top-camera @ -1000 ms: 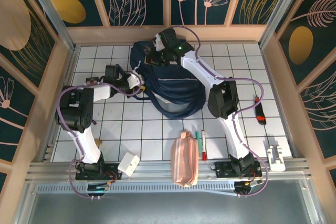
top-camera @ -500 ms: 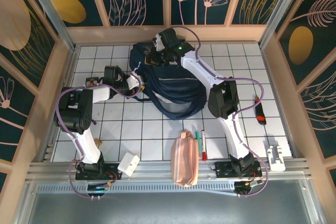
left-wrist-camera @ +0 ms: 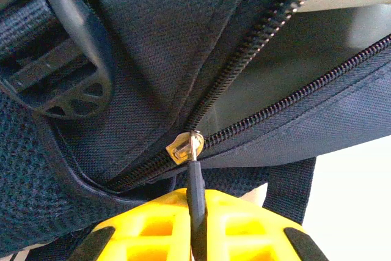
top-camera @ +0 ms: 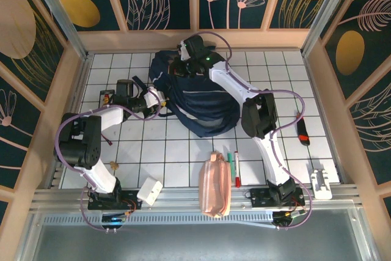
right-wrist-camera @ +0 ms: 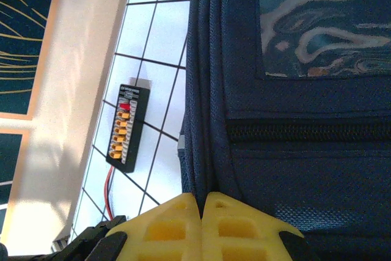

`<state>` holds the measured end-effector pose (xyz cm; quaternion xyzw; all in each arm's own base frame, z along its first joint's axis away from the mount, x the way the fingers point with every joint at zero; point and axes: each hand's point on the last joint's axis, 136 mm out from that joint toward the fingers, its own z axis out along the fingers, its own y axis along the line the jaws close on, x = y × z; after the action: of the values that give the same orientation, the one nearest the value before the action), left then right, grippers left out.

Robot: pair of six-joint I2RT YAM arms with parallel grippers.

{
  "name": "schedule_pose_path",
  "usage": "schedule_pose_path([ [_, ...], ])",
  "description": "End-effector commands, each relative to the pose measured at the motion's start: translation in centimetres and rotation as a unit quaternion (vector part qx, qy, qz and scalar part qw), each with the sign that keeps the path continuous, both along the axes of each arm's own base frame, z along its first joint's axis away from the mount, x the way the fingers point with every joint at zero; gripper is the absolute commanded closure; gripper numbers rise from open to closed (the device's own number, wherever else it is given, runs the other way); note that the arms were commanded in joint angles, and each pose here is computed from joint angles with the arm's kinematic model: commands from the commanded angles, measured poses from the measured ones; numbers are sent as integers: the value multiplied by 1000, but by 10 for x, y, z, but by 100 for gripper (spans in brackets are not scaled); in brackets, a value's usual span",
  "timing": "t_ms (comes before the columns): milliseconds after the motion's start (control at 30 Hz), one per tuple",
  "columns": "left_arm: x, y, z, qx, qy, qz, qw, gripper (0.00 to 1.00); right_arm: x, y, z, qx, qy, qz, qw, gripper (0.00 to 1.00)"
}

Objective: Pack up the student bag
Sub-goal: Zip the student bag at the top-center of the table.

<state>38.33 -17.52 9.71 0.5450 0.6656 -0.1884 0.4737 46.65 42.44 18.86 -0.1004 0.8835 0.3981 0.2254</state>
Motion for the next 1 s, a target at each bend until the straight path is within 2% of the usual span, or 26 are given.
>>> schedule_pose_path([
  [0,-14,-16,8,-33,17,-51,998,94,31,-2,20,32,-60,-30,997,100],
  [33,-14,-16,8,-33,19,-52,998,100,30,-2,19,32,-59,-30,997,100],
  [67,-17,-16,-3,-30,31,-57,997,100,29,-1,18,31,-58,-30,997,100],
  [200,-25,-17,-3,-24,26,-77,996,100,31,-1,11,31,-53,-39,997,100],
  [333,-39,-18,29,-42,-41,-83,995,100,42,5,3,32,-72,-43,996,100],
  [400,-46,-21,38,-47,-55,-91,993,100,50,7,-5,24,-90,-47,995,100],
  [633,-60,-46,48,-32,-55,-124,990,100,63,21,-28,12,-157,-22,987,100],
  [833,-87,-78,56,-45,-66,-154,985,100,69,24,-38,23,-168,-21,985,100],
  [967,-106,-86,52,-48,-62,-156,985,100,75,17,-50,17,-170,-17,985,100],
])
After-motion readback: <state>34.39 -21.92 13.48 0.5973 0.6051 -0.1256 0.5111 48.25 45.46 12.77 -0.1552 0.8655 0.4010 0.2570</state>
